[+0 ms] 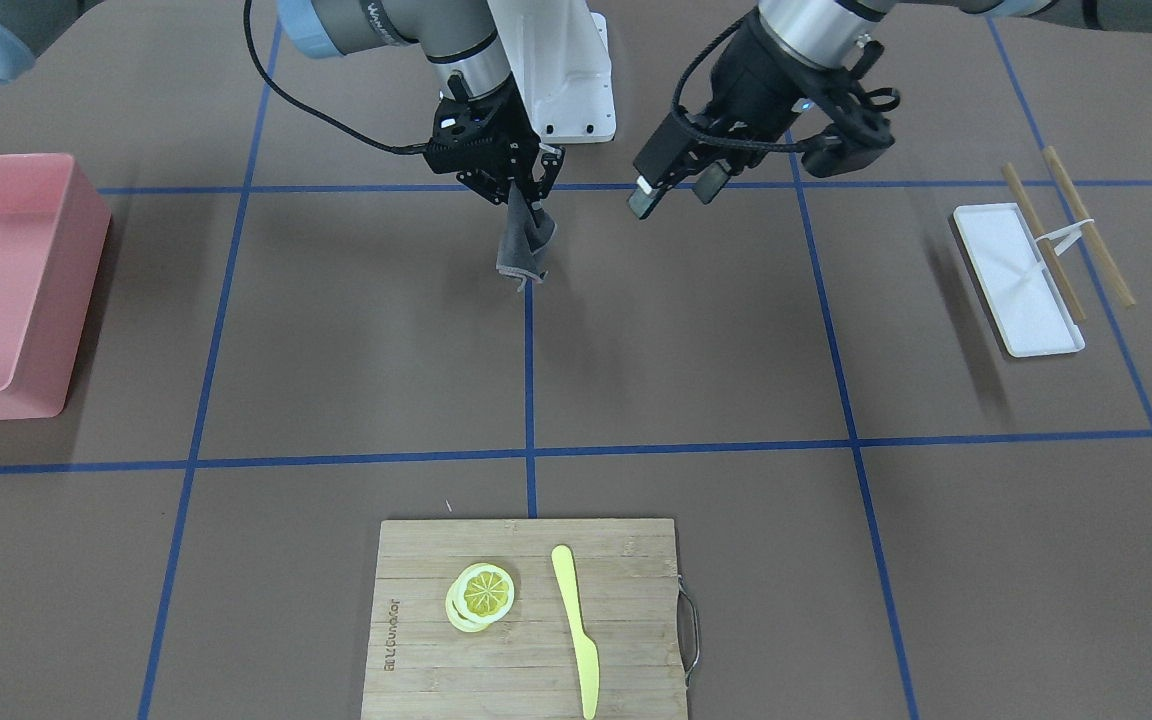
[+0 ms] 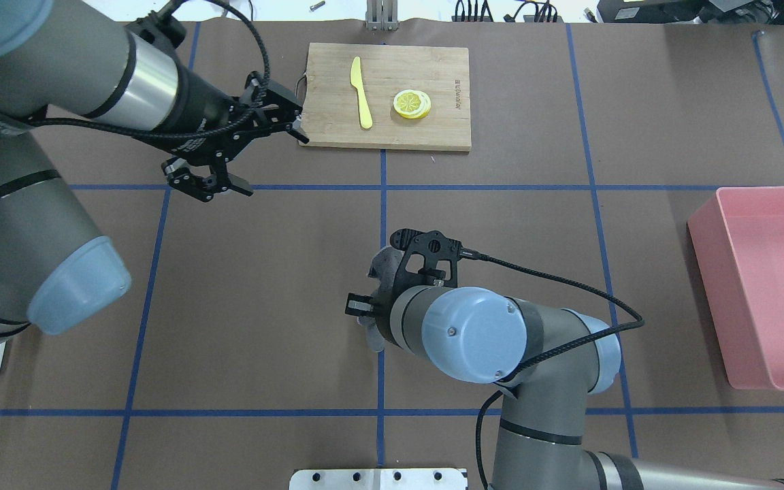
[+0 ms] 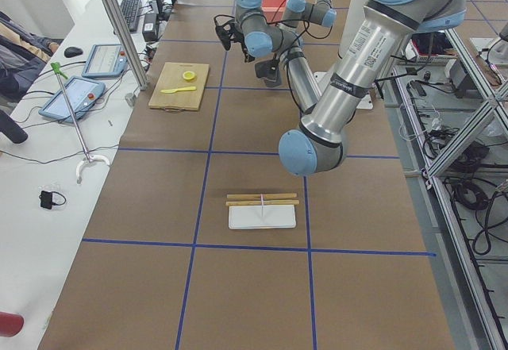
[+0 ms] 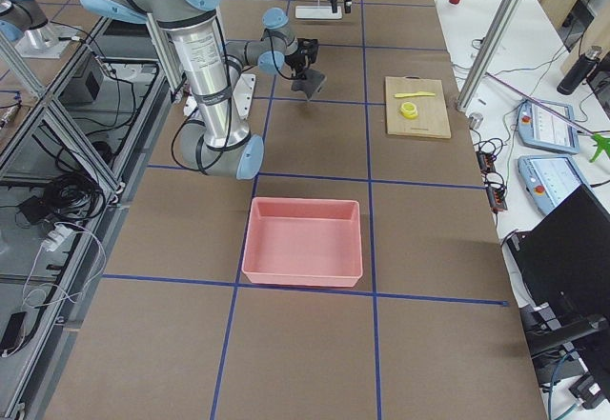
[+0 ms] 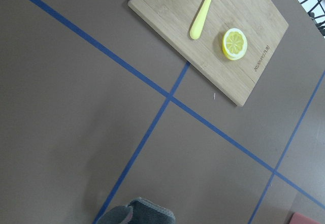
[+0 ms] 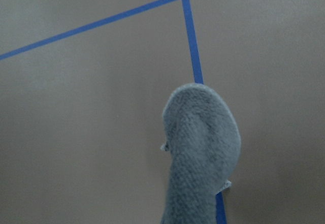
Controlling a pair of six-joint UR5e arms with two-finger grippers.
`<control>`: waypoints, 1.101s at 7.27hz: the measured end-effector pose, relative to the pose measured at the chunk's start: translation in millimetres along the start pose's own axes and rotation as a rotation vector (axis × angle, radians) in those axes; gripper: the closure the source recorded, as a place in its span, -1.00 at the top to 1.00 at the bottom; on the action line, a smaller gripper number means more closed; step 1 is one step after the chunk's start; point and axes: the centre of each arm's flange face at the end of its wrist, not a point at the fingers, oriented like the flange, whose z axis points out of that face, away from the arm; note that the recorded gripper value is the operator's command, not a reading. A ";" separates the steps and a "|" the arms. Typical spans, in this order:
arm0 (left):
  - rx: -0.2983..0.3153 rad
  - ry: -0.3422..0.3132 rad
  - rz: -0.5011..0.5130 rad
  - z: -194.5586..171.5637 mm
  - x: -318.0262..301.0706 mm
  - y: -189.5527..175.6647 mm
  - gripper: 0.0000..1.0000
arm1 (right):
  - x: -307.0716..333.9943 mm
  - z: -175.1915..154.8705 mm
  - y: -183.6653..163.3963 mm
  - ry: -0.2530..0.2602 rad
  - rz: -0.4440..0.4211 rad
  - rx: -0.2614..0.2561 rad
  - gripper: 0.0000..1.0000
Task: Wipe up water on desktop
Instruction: 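Open the left gripper and withdraw it while the right gripper lowers the cloth, then wipe the table with the cloth in the right gripper, sweeping toward the center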
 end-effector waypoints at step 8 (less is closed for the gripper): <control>0.077 -0.065 0.040 -51.5 -77.7 -85.1 0.96 | 218.8 -20.2 -85.1 0.381 -0.115 -0.230 -1.00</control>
